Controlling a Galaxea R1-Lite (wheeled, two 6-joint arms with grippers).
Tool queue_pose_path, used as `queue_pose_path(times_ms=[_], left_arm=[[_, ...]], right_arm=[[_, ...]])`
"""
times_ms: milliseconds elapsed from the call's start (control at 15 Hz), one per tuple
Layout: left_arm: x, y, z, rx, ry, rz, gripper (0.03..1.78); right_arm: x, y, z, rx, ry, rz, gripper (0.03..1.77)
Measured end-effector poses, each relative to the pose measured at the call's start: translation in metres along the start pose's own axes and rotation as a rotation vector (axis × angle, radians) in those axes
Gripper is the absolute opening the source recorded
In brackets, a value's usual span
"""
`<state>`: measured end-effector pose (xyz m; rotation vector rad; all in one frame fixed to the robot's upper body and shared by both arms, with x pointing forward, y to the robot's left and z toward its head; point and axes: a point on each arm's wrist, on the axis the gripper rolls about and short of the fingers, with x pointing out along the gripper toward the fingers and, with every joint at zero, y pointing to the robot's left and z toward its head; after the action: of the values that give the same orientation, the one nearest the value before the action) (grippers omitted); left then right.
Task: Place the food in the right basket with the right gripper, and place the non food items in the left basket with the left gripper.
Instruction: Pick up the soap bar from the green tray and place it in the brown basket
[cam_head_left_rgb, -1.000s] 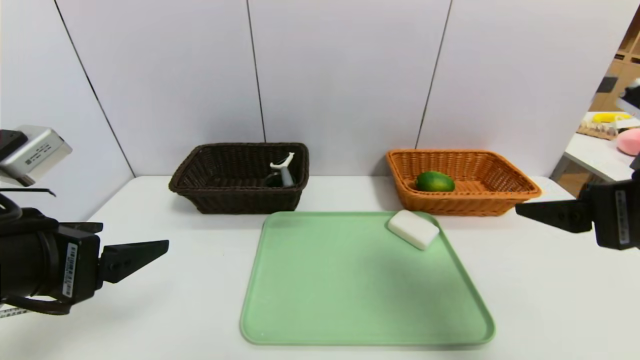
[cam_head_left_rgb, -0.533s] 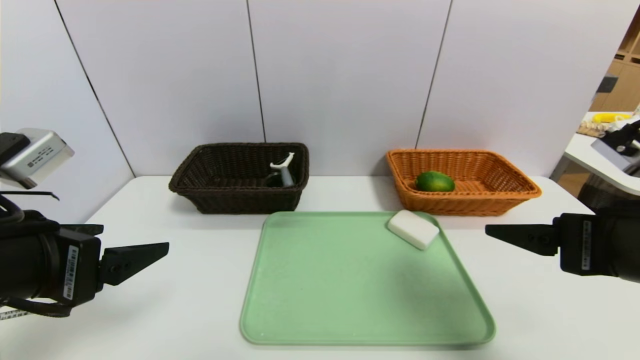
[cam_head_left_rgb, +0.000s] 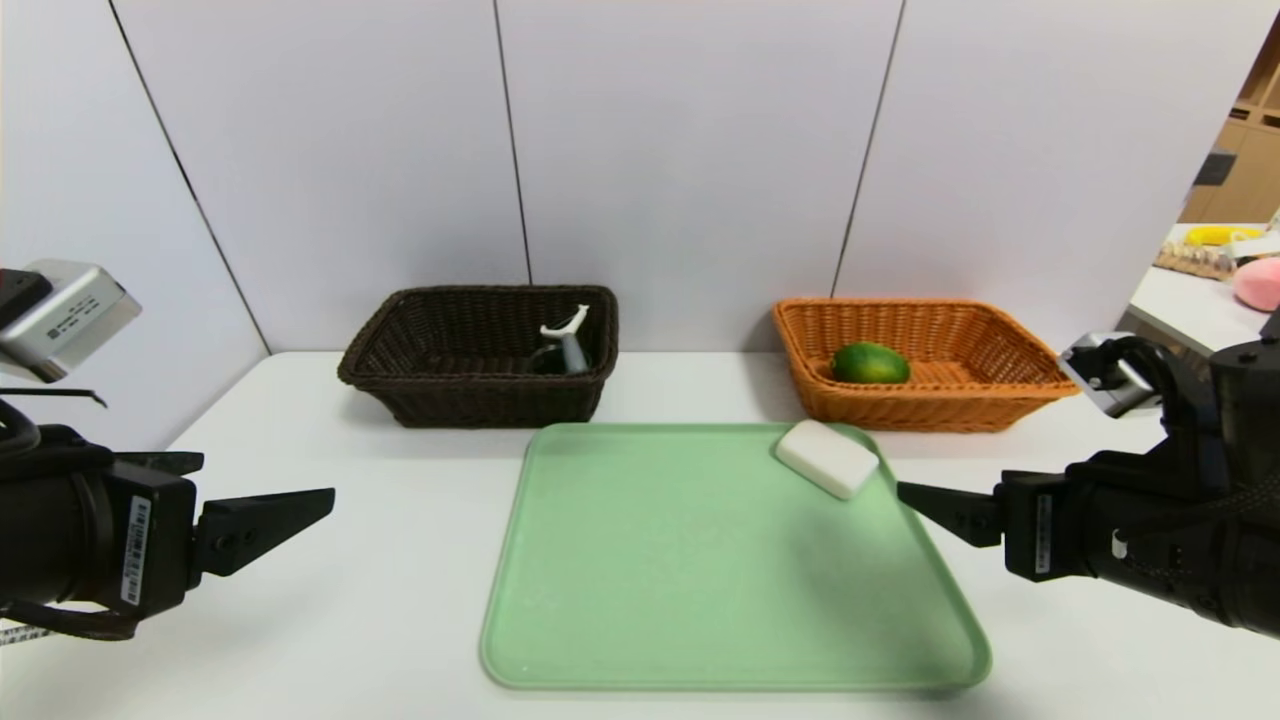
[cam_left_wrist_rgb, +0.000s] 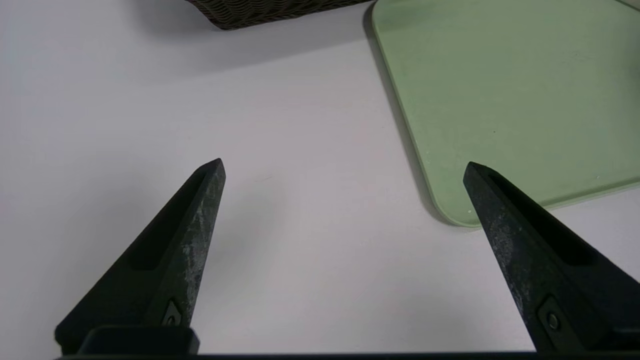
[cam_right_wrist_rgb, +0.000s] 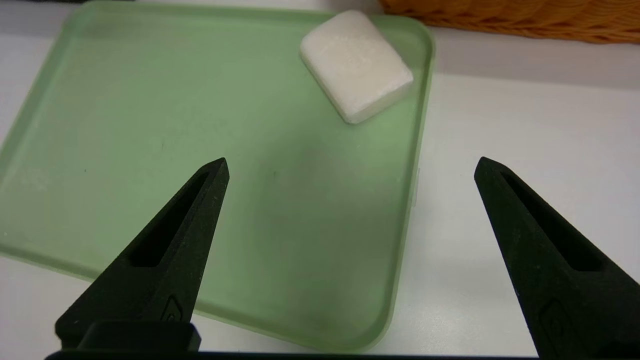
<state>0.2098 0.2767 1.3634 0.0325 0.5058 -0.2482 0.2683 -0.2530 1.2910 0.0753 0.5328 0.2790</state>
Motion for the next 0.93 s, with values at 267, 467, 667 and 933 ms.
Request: queue_pose_path(times_ms=[267,467,667,933], left_arm=[[0.001,0.000,0.001,0.001,0.001,0.000,1.69],[0.002,-0.002,0.001,0.006,0.002,-0.007,1.69],[0.003,-0.003,0.002,0.008,0.004,-0.046,1.69],[0.004,-0.006,0.006,0.007,-0.032,-0.071,1.69]], right_arm=[[0.007,-0.002,-0.015,-0.057,0.028,0.025,1.69],[0.009,-0.003,-0.024,-0.096,-0.001,0.049,1.69],[0.011,-0.004,-0.031,-0.127,0.001,0.103,1.69],[0.015,-0.009,-0.030,-0.143,0.011,0.111,1.69]])
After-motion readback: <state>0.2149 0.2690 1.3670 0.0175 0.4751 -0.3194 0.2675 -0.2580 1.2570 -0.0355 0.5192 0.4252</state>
